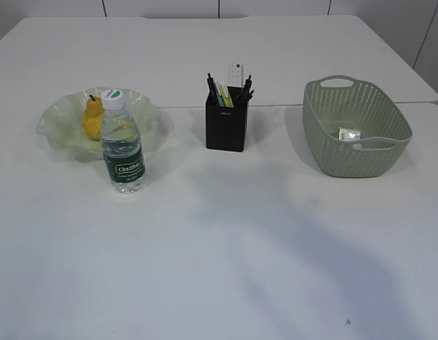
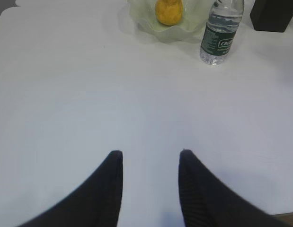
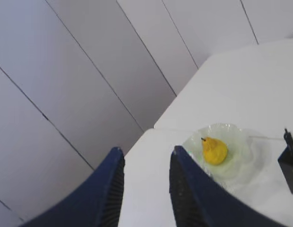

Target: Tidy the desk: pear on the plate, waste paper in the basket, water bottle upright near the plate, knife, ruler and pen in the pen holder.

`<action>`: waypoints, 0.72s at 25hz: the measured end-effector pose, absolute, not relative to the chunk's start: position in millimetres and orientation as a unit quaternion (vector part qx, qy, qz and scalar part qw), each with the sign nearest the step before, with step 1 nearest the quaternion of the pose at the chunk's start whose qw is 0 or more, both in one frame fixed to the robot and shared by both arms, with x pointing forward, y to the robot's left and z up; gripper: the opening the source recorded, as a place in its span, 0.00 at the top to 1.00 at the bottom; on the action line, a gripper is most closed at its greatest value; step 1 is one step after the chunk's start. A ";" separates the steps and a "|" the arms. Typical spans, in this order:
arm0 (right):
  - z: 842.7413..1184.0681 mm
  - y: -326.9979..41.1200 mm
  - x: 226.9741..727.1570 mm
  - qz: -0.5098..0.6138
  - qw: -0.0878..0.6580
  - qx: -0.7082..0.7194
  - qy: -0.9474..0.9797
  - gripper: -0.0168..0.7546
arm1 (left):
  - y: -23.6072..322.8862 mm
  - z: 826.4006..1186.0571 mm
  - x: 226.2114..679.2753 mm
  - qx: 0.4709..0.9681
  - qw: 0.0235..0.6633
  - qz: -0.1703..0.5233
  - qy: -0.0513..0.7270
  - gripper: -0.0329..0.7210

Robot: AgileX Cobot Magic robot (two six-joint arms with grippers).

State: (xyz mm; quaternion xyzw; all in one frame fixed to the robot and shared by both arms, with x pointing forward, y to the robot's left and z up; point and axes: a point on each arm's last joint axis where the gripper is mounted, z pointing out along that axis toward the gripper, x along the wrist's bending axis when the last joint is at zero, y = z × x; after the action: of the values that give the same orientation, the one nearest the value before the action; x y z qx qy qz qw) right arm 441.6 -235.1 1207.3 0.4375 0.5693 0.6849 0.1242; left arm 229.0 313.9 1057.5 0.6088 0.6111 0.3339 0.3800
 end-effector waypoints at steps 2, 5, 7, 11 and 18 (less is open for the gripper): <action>1213.7 -236.6 439.3 0.701 0.139 0.429 0.552 0.66 | 313.9 1057.5 229.0 0.609 0.380 0.334 0.611 0.60; 1220.8 -237.8 437.8 0.723 0.151 0.417 0.531 0.66 | 313.9 1057.5 229.0 0.609 0.380 0.334 0.611 0.60; 1223.6 -238.2 437.3 0.731 0.157 0.409 0.523 0.66 | 313.9 1057.5 229.0 0.609 0.380 0.334 0.611 0.60; 1224.2 -239.9 438.6 0.730 0.171 0.411 0.519 0.66 | 313.9 1057.5 229.0 0.609 0.380 0.334 0.611 0.60; 1214.7 -242.6 441.4 0.682 0.213 0.416 0.563 0.66 | 313.9 1057.5 229.0 0.609 0.380 0.334 0.611 0.61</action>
State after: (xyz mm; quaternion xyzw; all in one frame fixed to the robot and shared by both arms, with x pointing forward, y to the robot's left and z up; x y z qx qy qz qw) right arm 441.4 -242.6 1214.7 0.4164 0.5626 0.6818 0.2127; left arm 229.0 313.9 1057.5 0.6088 0.6111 0.3339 0.3800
